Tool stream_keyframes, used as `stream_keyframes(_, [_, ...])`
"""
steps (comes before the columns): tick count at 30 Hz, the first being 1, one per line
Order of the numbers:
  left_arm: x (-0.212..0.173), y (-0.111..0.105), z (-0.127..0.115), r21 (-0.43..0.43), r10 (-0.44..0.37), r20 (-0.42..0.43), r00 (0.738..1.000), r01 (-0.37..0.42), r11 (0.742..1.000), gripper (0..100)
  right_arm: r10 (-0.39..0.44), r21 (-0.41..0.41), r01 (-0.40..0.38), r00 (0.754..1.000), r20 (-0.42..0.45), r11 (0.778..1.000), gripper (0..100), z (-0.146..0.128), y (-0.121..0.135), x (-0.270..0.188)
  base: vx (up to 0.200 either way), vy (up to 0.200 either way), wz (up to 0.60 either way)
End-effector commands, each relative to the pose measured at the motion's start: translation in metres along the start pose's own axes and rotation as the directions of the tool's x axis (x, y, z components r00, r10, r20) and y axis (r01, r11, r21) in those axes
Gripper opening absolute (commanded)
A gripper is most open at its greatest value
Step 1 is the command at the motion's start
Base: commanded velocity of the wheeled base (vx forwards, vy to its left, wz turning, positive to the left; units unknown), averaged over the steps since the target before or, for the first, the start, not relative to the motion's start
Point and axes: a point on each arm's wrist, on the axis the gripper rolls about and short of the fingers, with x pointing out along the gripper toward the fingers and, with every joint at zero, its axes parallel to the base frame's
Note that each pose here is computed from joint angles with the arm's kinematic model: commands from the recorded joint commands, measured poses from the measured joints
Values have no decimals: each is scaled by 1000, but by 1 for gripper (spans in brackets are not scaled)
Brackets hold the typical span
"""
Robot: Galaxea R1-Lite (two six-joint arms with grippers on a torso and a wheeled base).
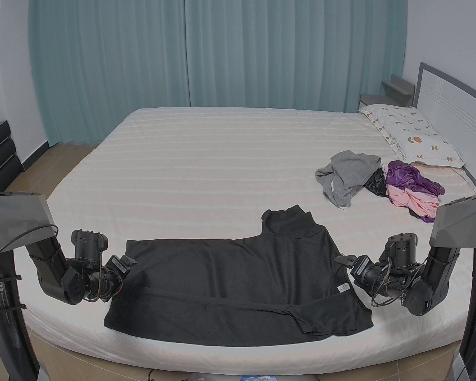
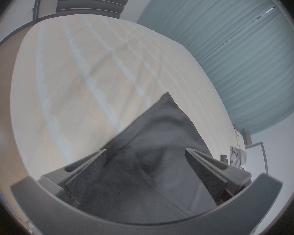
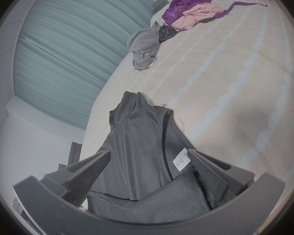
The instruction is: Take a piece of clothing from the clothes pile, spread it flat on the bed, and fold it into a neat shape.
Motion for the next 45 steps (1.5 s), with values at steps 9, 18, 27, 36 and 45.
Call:
stream_keyframes(9, [-9,13,19,-54,14,32,999,-12,998,100,-8,22,8,1000,5,1000,100,2,-3,-2,0,0,0])
stream_keyframes(18, [-22,10,22,-66,-51,-6,999,51,997,100,-10,55,8,1000,24,998,100,8,-5,-4,0,0,0])
stream_keyframes(27, [-22,17,21,-75,-30,-13,999,29,997,100,-8,55,6,1000,24,998,100,7,-6,-6,0,0,0])
stream_keyframes(36, [-21,13,23,-66,-48,-6,999,48,997,100,-1,59,-1,999,34,998,100,9,-7,-10,0,0,0])
stream_keyframes(45, [12,-24,55,78,-184,-6,983,184,980,100,28,71,-27,999,-21,997,100,10,-12,-15,0,0,0])
